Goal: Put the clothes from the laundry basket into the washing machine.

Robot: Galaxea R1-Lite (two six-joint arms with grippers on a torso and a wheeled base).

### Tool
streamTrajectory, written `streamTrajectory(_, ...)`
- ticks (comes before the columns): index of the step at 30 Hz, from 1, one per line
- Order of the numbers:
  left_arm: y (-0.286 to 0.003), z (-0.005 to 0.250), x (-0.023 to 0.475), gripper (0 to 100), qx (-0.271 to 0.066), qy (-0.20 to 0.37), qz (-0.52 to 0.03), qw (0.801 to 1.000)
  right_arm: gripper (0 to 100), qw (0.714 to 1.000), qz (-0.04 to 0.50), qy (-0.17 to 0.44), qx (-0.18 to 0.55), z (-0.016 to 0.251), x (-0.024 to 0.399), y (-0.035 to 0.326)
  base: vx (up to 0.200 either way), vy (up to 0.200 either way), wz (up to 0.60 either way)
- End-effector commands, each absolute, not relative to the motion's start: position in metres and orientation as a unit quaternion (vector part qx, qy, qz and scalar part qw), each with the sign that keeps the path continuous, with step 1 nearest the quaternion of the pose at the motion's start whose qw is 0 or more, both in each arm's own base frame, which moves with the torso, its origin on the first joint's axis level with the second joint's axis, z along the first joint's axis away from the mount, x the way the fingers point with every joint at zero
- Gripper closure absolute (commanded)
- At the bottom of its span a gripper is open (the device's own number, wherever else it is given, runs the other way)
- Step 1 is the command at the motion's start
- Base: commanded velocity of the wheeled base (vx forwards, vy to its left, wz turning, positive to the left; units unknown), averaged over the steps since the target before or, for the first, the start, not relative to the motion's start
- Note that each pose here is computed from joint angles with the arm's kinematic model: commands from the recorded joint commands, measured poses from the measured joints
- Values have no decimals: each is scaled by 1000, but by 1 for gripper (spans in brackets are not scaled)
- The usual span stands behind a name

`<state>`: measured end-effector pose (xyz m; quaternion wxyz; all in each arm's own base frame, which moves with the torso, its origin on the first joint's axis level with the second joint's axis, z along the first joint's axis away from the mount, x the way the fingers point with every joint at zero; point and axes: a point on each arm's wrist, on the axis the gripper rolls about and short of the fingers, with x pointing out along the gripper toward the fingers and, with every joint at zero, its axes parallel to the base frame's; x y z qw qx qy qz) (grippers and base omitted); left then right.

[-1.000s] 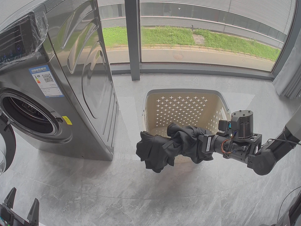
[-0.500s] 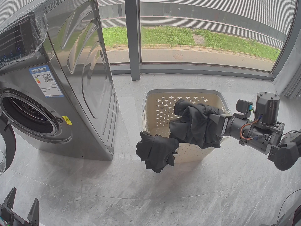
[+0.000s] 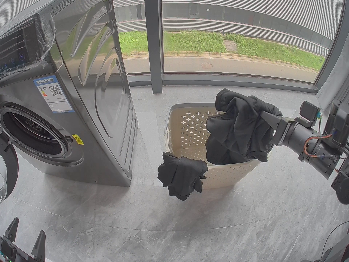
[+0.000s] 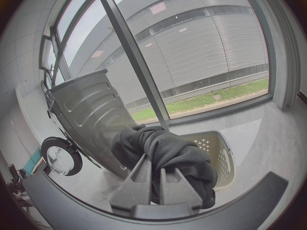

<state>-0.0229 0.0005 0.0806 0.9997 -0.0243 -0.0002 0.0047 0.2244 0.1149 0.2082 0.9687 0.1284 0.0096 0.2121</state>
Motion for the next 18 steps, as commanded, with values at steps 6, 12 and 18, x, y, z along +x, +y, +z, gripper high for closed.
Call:
streamTrajectory(6, 0, 76, -23, 0, -25, 1, 5, 1000, 100, 967, 216, -54, 124, 236, 199, 105, -67, 0, 0)
streamTrajectory(12, 0, 76, -23, 0, -25, 1, 5, 1000, 100, 966, 219, -62, 124, 240, 193, 103, -200, 0, 0)
streamTrajectory(18, 0, 76, -23, 0, -25, 1, 5, 1000, 100, 964, 227, -60, 124, 239, 191, 106, -200, 0, 0)
